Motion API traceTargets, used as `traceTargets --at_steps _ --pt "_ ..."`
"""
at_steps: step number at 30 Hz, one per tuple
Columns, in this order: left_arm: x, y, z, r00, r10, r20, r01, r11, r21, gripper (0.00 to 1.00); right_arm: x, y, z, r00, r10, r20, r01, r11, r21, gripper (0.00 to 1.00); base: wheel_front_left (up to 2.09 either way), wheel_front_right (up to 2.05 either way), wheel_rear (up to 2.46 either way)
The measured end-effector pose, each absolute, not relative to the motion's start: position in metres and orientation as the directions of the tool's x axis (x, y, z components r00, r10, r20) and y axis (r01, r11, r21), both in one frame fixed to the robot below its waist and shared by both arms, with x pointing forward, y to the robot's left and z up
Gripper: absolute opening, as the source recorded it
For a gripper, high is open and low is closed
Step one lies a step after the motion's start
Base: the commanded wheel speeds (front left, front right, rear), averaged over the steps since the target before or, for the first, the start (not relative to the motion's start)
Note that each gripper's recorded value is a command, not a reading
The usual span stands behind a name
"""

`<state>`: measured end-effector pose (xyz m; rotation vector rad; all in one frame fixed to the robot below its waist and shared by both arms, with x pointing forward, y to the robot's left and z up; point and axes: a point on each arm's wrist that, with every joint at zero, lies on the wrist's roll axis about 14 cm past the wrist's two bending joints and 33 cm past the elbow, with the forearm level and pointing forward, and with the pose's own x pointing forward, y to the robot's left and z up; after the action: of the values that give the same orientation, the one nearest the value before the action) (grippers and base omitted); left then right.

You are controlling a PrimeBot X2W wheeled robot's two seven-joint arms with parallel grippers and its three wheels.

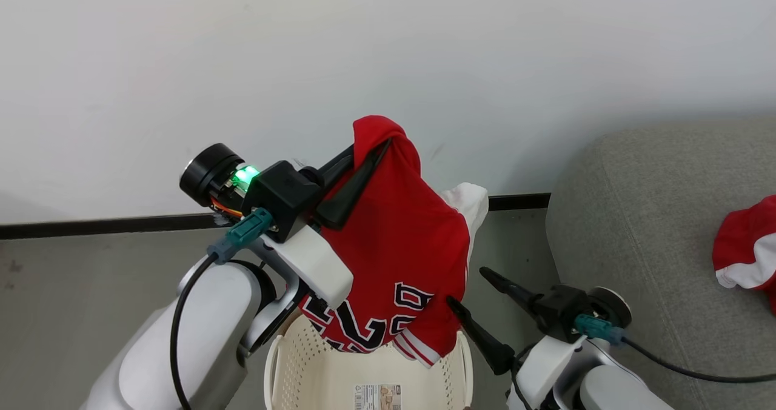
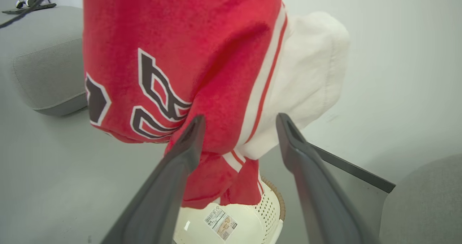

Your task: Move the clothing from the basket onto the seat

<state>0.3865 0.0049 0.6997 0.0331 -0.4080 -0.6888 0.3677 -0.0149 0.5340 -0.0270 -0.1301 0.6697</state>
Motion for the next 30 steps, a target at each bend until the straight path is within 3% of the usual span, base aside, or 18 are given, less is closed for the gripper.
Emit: traceTargets --at_steps 10,24,25,26,27,30 --pt "0.377 -0.003 0.707 0.683 -0.639 0.354 0.629 0.761 0.16 0.0 0.366 0.024 0.525 0.715 0.695 0.075 -0.695 0.718 -0.031 1.0 0.0 0.0 0.0" --pt "0.367 -0.004 0.722 0.668 -0.641 0.377 0.627 0.758 0.179 0.0 0.376 0.063 0.539 0.612 0.788 0.07 -0.78 0.616 -0.114 1.0 0.0 0.0 0.0" --pt "0.367 -0.003 0.722 0.67 -0.64 0.377 0.626 0.76 0.178 0.0 0.376 0.066 0.54 0.605 0.793 0.07 -0.784 0.609 -0.12 0.87 0.0 0.0 0.0" --pt "0.366 -0.003 0.722 0.671 -0.639 0.377 0.625 0.76 0.178 0.0 0.376 0.068 0.541 0.599 0.798 0.07 -0.788 0.603 -0.122 0.6 0.0 0.0 0.0" --pt "0.366 -0.002 0.722 0.671 -0.638 0.377 0.624 0.761 0.178 0.0 0.376 0.07 0.541 0.594 0.801 0.07 -0.792 0.598 -0.122 0.45 0.0 0.0 0.0" --pt "0.365 -0.001 0.722 0.674 -0.637 0.374 0.622 0.763 0.178 0.0 0.378 0.074 0.54 0.587 0.808 0.061 -0.799 0.589 -0.123 0.29 0.0 0.0 0.0"
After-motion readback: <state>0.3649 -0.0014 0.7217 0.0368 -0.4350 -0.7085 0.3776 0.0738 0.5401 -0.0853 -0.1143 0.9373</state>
